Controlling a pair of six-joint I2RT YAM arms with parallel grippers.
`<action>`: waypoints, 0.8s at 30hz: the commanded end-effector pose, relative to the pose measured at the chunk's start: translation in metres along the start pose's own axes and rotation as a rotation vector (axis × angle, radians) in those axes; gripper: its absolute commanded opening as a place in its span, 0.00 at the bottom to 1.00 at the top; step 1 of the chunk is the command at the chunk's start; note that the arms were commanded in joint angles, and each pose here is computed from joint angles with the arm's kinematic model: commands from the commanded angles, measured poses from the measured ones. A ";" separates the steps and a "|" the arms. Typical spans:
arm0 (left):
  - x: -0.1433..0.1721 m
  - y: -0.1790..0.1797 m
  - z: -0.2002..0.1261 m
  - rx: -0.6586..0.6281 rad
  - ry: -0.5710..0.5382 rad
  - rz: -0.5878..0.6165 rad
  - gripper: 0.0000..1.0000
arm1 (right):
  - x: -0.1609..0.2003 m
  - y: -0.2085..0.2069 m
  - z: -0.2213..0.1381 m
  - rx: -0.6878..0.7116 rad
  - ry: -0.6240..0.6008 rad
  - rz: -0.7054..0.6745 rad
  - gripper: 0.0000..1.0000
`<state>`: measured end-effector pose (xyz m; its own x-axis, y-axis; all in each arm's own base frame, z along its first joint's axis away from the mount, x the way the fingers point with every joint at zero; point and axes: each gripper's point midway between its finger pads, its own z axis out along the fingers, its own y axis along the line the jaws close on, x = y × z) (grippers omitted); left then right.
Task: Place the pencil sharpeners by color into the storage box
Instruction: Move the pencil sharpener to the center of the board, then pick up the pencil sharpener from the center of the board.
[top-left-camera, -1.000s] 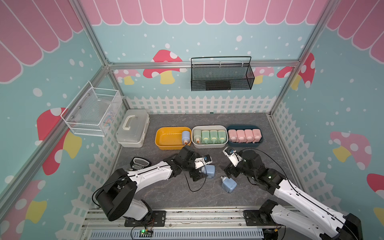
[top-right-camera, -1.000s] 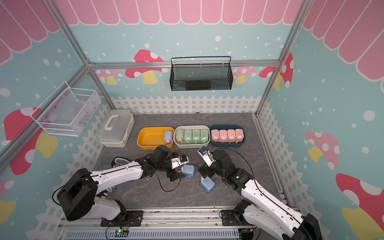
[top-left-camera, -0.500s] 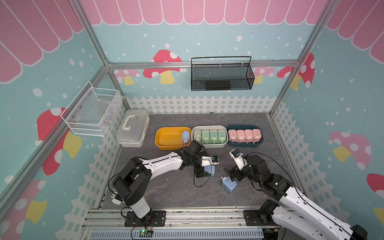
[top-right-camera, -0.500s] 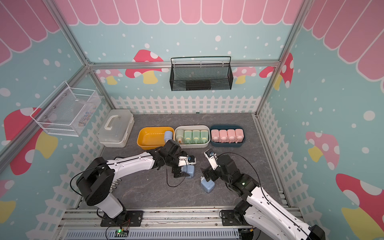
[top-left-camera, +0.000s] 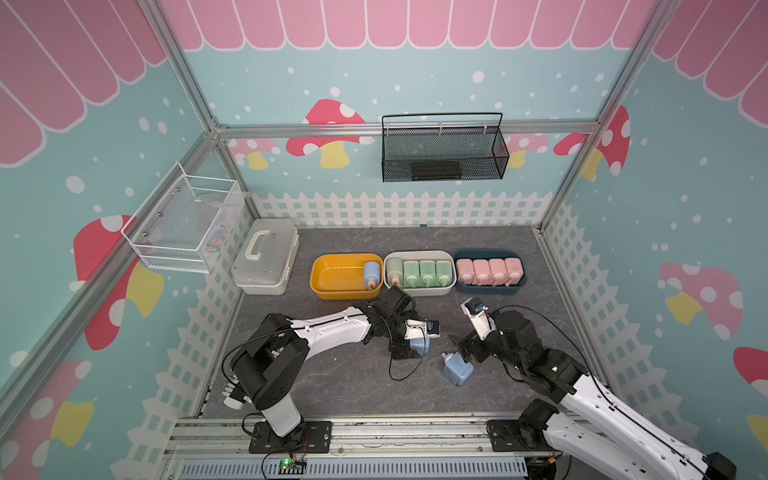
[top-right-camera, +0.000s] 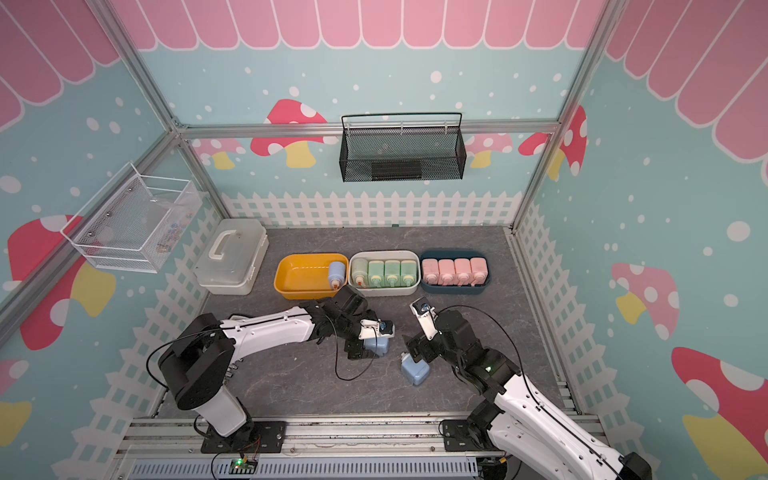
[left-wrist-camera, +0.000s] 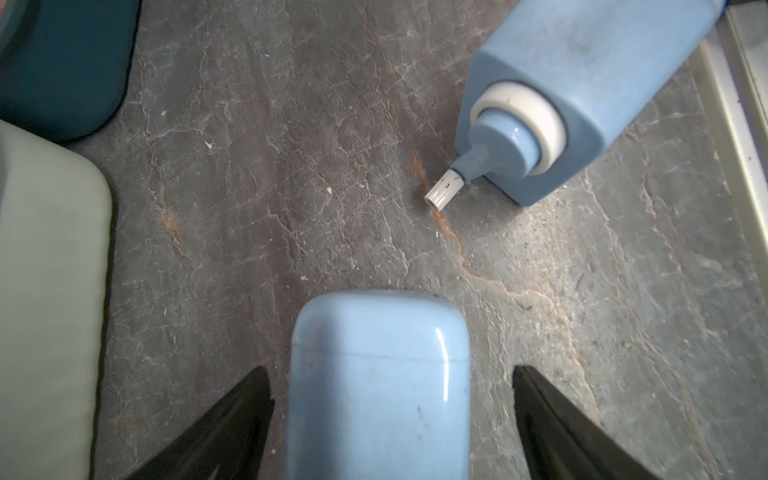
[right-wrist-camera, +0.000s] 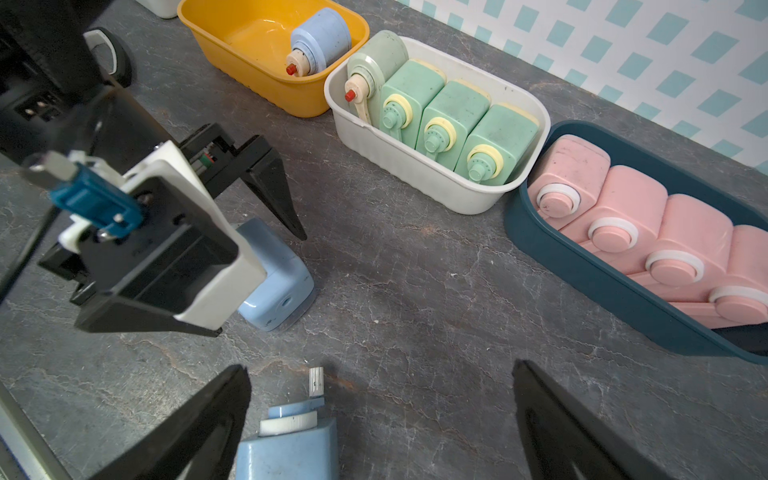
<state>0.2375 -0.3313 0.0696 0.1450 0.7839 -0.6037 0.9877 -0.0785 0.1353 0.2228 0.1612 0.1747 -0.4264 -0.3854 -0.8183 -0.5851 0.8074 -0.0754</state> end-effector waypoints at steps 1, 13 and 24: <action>0.003 -0.003 0.004 0.005 0.005 0.013 0.89 | 0.007 0.000 0.002 0.004 0.018 0.011 0.99; -0.001 -0.006 0.003 0.018 -0.026 -0.004 0.63 | 0.003 0.001 -0.002 -0.005 0.000 0.015 0.99; -0.006 0.000 0.002 -0.018 -0.068 -0.073 0.37 | 0.002 0.002 -0.001 -0.012 -0.002 0.005 0.99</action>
<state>0.2385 -0.3357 0.0688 0.1019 0.7624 -0.6391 0.9925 -0.0338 0.1179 0.2222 0.1611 0.1770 -0.4221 -0.3785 -0.8238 -0.5845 0.8082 -0.0719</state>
